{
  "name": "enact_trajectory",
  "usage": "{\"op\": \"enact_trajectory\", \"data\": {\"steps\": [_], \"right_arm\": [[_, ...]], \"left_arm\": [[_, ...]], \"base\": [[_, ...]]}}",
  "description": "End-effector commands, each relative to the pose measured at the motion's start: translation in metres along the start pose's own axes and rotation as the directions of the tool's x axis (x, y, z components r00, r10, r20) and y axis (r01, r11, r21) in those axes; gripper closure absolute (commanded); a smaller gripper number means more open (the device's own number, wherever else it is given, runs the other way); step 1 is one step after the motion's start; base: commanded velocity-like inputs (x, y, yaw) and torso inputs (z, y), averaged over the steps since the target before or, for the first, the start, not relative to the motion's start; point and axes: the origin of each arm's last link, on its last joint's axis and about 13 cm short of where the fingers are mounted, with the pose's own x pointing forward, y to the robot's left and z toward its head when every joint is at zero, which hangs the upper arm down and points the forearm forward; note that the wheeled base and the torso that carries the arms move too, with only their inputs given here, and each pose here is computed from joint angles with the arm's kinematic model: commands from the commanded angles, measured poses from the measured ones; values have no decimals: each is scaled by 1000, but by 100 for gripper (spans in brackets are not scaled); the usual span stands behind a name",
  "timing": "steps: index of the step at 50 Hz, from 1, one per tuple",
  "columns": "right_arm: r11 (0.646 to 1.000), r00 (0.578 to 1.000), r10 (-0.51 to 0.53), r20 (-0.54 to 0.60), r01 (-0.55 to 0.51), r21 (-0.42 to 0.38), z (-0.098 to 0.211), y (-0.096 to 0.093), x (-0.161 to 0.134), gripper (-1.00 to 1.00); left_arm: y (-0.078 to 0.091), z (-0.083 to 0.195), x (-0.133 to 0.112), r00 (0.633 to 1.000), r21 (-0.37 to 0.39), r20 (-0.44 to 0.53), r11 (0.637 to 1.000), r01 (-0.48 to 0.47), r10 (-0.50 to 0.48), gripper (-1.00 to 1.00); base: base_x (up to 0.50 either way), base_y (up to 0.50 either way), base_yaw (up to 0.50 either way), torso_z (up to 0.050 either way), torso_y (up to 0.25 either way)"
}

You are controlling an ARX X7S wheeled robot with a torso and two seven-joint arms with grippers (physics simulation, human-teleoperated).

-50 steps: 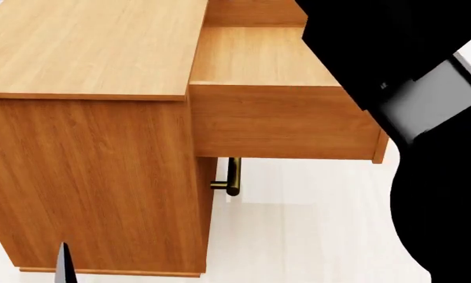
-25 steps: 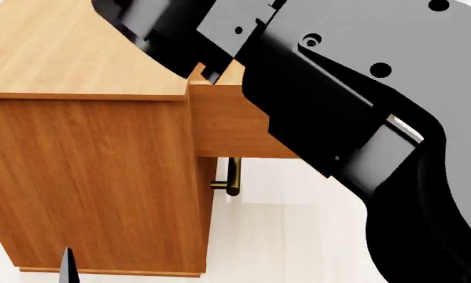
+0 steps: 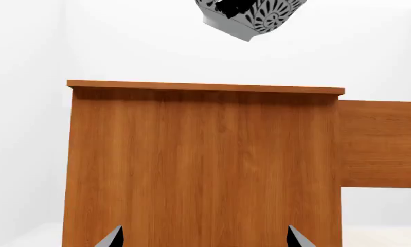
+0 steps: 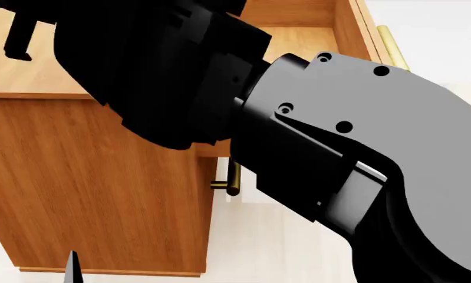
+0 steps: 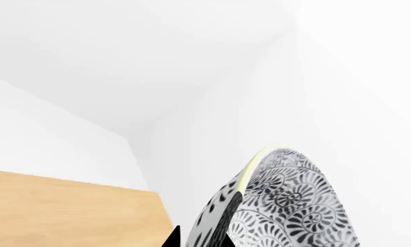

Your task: Put the bowl on top of the cabinet.

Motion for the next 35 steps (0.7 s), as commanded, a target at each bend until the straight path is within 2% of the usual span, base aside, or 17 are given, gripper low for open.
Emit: {"op": "enact_trajectory", "data": {"steps": [1, 10, 17, 28, 35], "right_arm": [[986, 993, 121, -2, -120, -115, -1, 8, 1, 100], [978, 988, 153, -24, -155, -142, 0, 5, 0, 100], [956, 974, 208, -93, -223, -192, -8, 7, 0, 100], [960, 967, 229, -109, -243, -141, -7, 6, -1, 100], [961, 968, 221, -119, -237, -141, -7, 5, -1, 100]], "left_arm": [[2, -1, -1, 1000, -4, 15, 1000, -4, 4, -100], [1, -1, -2, 1000, -4, 15, 1000, 0, 0, -100], [0, -2, -2, 1000, -5, 12, 1000, 5, -5, -100], [0, -2, -2, 1000, -1, 11, 1000, 5, -5, -100], [0, -2, -2, 1000, -1, 9, 1000, 6, -6, -100]], "base": [[0, 0, 0, 0, 0], [0, 0, 0, 0, 1], [0, 0, 0, 0, 0], [0, 0, 0, 0, 1], [0, 0, 0, 0, 0]]}}
